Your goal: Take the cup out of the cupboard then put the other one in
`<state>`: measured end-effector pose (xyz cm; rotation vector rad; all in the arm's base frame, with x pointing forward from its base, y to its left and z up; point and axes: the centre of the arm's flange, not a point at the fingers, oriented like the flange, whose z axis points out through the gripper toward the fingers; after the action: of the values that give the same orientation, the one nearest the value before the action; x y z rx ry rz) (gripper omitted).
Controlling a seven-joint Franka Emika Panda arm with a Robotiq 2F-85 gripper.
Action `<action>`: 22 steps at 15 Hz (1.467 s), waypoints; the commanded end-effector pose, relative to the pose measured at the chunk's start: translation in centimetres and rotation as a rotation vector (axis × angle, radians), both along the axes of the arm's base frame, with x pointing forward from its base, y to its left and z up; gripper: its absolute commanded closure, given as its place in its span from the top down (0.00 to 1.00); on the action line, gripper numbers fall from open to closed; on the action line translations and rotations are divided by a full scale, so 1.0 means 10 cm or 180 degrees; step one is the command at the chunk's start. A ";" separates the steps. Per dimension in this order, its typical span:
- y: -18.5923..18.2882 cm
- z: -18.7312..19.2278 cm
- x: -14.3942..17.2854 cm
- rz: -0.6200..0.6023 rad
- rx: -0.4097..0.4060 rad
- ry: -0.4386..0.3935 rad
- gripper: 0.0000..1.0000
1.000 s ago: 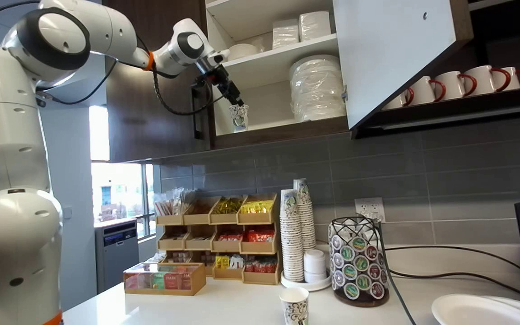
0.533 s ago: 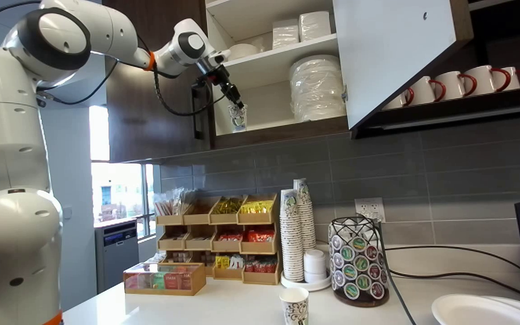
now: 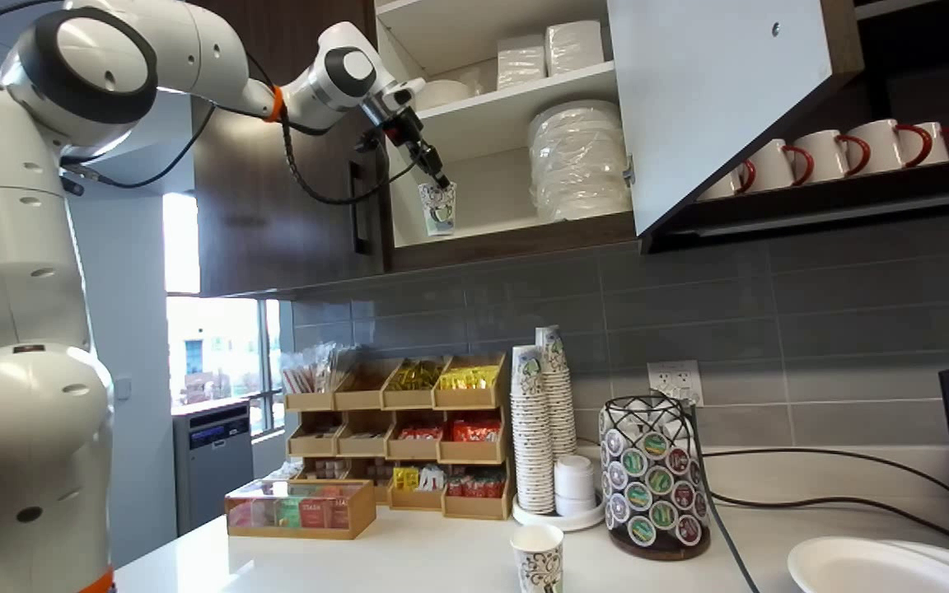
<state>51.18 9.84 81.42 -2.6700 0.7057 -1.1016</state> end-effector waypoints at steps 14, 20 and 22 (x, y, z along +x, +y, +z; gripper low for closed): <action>0.04 0.29 -1.19 0.1735 -0.0430 -0.0109 0.01; 0.04 0.23 -1.17 0.1786 -0.0583 0.0151 0.04; 0.03 0.21 -1.19 0.1797 -0.0595 0.0160 0.04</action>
<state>39.28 10.15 83.55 -2.7813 -0.1624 -0.9755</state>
